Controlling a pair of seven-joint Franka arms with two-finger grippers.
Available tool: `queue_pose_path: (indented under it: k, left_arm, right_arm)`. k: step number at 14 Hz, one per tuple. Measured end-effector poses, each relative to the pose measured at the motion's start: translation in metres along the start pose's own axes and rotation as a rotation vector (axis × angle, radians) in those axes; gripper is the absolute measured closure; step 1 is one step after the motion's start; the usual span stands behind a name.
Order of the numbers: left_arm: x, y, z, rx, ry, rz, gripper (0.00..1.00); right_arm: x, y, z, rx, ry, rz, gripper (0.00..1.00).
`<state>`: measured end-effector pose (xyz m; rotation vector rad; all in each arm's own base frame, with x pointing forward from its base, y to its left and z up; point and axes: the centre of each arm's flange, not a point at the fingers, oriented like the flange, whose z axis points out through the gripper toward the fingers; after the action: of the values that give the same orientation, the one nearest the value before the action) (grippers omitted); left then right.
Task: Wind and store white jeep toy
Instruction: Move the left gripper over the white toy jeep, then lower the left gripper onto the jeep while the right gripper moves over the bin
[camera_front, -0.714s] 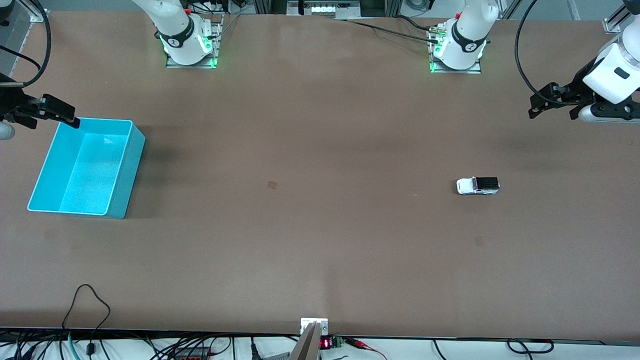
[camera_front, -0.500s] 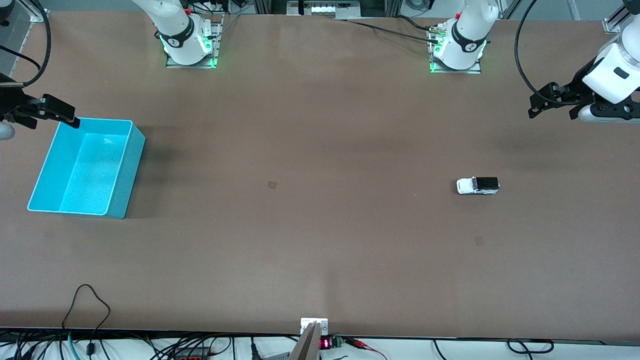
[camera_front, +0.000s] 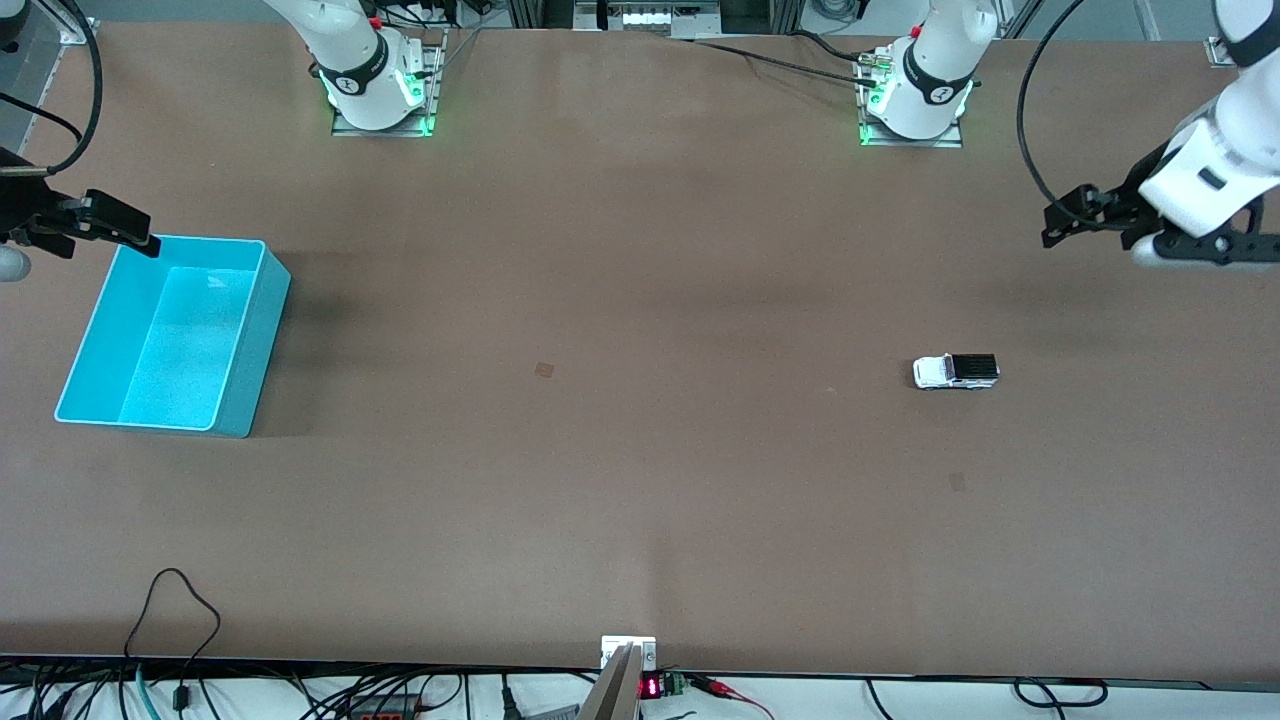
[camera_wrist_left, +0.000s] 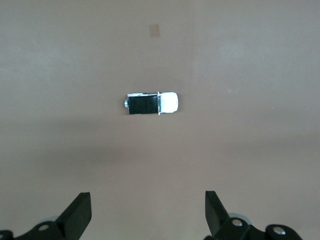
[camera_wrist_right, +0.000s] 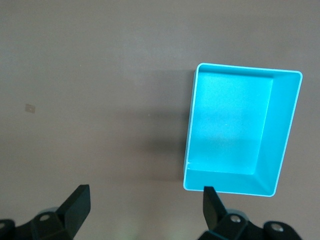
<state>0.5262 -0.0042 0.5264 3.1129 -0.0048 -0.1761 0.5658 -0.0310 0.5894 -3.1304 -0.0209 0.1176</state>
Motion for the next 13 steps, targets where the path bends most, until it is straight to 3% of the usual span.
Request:
queue_pose_path:
  k: [3, 7, 9, 13]
  left_arm:
    - [0.033, 0.001, 0.049, -0.001, -0.087, 0.002, 0.0]
    - [0.068, -0.001, 0.1, -0.003, -0.163, 0.0, 0.0]
    - [0.078, -0.001, 0.121, -0.006, -0.174, 0.028, 0.0]
    - [0.095, -0.005, 0.167, -0.024, -0.147, 0.266, 0.0]
  right_arm:
    - [0.01, 0.0, 0.028, 0.002, -0.068, 0.0, 0.0]
    - [0.017, 0.008, 0.079, 0.012, -0.247, 0.016, 0.0]
    - [0.014, 0.013, 0.083, 0.016, -0.28, 0.025, 0.0]
    - [0.01, 0.013, 0.081, 0.018, -0.299, 0.026, 0.0]
